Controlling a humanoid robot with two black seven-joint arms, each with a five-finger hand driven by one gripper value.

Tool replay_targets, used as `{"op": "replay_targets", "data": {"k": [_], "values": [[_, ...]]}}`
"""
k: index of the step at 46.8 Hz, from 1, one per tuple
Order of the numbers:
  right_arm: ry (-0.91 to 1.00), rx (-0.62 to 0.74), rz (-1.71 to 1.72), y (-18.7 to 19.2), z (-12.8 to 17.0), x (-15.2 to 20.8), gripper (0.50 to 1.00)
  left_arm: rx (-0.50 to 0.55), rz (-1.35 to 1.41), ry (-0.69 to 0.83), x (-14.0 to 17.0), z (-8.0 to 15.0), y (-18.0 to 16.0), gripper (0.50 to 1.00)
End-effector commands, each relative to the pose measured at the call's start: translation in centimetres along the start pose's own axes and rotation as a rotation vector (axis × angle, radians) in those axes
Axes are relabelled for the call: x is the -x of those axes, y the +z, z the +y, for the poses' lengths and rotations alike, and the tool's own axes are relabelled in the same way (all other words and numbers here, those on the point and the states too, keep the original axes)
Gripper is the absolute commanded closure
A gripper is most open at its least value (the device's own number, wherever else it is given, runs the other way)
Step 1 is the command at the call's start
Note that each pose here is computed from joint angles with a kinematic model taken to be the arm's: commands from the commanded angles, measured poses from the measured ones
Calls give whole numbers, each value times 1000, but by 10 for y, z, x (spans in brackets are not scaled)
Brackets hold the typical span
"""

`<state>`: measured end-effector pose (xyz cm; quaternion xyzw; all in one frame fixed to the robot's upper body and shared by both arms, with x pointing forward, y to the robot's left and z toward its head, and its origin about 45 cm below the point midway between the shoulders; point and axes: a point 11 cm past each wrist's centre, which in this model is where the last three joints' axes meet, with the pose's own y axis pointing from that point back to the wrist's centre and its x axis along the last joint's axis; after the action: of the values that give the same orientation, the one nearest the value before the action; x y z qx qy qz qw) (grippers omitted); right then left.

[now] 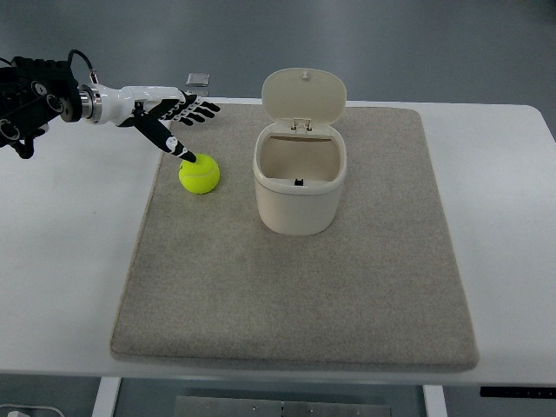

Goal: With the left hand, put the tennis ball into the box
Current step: 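Reach the left hand over the yellow tennis ball, fingers down, then curl the left hand's fingers around the tennis ball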

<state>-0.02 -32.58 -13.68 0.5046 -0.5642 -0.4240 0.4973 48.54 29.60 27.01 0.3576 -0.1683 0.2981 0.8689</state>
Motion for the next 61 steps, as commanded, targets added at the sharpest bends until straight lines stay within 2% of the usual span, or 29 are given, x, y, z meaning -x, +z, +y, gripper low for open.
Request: {"op": "replay_targets", "data": {"k": [1,13,36,51,61], "values": [[0,0,0,0,0,0,562,-9,-30,-22,2,2,1,534],[0,0,0,0,0,0,562,-19,-92,-34,-4,14,6,536],[0,0,0,0,0,0,562,-26,-107,2,-2,11,-1,536],[0,0,0,0,0,0,562,-29,-97,-16,12,5,-9,536],[-1,0,0,0,0,0,562,17,-117,-55,29,-2,4,536]]}}
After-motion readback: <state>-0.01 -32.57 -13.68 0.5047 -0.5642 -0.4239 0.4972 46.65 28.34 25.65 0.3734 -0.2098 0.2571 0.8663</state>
